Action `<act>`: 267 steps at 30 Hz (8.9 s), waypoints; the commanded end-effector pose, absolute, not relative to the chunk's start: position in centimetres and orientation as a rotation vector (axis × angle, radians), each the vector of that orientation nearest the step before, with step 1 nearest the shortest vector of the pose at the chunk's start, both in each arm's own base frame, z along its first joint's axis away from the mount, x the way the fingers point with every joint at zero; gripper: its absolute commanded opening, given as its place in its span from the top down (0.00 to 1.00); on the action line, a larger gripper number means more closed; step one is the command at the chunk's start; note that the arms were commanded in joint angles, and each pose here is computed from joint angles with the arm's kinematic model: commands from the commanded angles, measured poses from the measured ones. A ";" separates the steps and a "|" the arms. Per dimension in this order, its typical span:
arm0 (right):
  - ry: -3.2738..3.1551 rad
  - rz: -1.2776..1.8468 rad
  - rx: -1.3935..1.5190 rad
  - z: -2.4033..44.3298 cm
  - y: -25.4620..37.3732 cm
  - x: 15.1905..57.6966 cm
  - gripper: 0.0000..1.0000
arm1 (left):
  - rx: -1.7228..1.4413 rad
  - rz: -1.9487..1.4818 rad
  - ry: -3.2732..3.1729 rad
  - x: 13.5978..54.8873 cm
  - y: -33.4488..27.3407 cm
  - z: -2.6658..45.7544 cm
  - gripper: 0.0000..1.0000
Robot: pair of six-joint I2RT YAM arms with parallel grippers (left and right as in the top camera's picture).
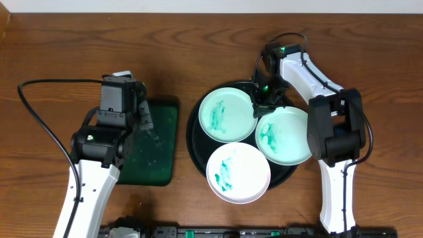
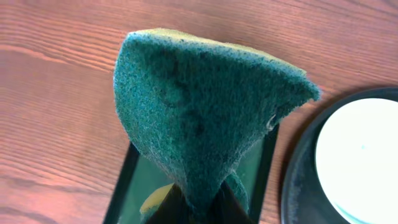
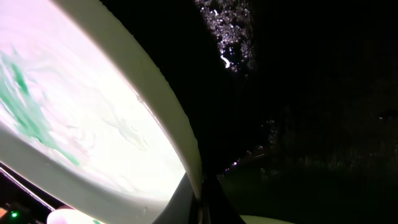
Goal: Clean dirty plates on tray and stack at the side
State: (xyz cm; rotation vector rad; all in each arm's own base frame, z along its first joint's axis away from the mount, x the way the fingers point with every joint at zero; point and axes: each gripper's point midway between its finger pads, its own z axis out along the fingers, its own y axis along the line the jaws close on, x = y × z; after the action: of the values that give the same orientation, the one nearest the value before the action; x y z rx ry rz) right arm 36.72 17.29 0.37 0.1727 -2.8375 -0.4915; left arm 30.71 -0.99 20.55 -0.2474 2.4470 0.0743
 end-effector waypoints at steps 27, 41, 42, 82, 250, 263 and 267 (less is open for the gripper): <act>-2.830 -0.435 0.175 -0.8 16.2 36.5 0.99 | -0.193 0.139 2.396 31.1 -0.4 21.9 0.93; -2.831 -0.435 0.174 -0.8 16.1 36.5 0.99 | -0.395 0.119 2.560 29.1 -0.3 18.2 0.93; -2.831 -0.435 0.174 -0.8 16.1 36.5 0.99 | -0.450 0.093 2.637 28.2 -0.8 16.7 0.93; -2.827 -0.433 0.175 -0.8 16.1 36.4 0.99 | 0.083 -0.977 2.947 33.7 -22.4 11.7 0.93; -2.743 -0.365 0.043 -0.2 14.8 34.6 0.99 | 0.324 -0.903 3.170 33.9 -30.1 1.9 0.93; -2.740 -0.325 0.015 -0.3 13.9 34.5 0.99 | -0.061 -0.875 3.158 38.8 -22.9 1.6 0.93; -2.740 -0.323 0.005 -0.3 13.9 34.5 0.99 | -0.123 -0.853 3.208 38.2 -21.5 1.5 0.93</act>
State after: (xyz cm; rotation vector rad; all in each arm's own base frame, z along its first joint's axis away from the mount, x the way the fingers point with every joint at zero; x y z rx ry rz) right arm 34.70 14.97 0.56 0.0457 -2.7525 -0.3825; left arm 38.28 -23.05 2.78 -0.0373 3.1639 -0.9059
